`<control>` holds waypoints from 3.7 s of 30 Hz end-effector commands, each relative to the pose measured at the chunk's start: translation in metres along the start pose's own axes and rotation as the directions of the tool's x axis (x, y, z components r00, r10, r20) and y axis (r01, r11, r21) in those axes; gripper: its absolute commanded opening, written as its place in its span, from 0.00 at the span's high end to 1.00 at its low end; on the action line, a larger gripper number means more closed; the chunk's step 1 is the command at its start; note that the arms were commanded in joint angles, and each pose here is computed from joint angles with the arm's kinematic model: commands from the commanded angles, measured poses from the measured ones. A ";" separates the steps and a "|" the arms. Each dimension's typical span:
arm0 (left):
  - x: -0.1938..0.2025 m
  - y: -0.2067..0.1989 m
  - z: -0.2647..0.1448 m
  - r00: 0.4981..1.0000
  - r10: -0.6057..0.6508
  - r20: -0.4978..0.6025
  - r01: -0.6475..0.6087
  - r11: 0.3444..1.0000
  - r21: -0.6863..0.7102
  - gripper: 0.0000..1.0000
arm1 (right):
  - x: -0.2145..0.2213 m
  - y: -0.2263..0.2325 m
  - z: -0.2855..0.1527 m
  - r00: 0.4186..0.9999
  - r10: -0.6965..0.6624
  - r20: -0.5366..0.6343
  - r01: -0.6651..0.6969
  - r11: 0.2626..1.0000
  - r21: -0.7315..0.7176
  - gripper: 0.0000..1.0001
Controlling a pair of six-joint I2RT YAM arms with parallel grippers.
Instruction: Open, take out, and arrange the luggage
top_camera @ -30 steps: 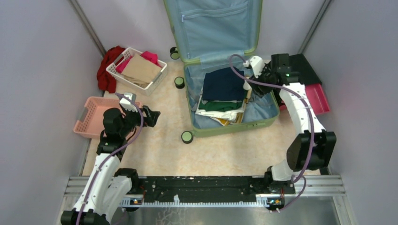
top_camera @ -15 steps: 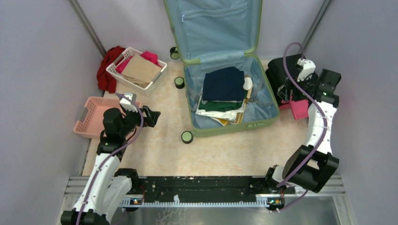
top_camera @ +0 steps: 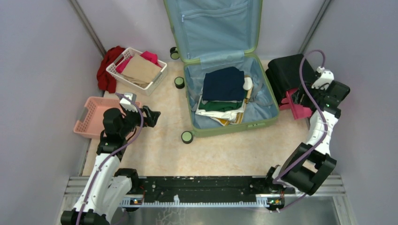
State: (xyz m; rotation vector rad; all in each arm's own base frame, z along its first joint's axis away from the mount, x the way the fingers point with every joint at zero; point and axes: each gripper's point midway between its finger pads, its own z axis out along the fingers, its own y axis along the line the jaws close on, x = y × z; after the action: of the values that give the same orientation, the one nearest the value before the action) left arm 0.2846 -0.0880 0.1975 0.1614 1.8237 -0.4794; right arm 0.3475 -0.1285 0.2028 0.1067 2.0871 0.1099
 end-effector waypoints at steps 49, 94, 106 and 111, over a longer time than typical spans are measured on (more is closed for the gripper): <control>-0.008 -0.004 0.002 1.000 0.011 0.016 -0.012 1.000 0.020 0.01 | -0.027 -0.049 -0.039 0.989 -0.149 0.017 0.146 0.983 0.113 0.10; 0.001 0.007 0.006 1.000 0.009 -0.023 -0.009 1.000 -0.029 0.01 | 0.078 -0.093 -0.024 0.946 -0.324 -0.020 0.321 0.944 -0.073 0.72; 0.000 0.006 0.006 1.000 0.013 -0.019 -0.013 1.000 -0.026 0.01 | 0.024 -0.081 -0.039 0.940 -0.323 0.109 0.330 0.943 -0.054 0.83; 0.000 0.006 0.006 1.000 0.012 -0.020 -0.012 1.000 -0.023 0.01 | 0.016 -0.070 -0.023 0.945 -0.307 0.110 0.316 0.945 -0.079 0.83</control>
State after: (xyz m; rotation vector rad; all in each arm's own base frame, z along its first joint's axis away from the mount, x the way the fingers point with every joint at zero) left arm 0.2903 -0.0839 0.1836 0.1385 1.8734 -0.4560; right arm 0.2890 -0.2036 0.1505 -0.1936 2.0910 0.0402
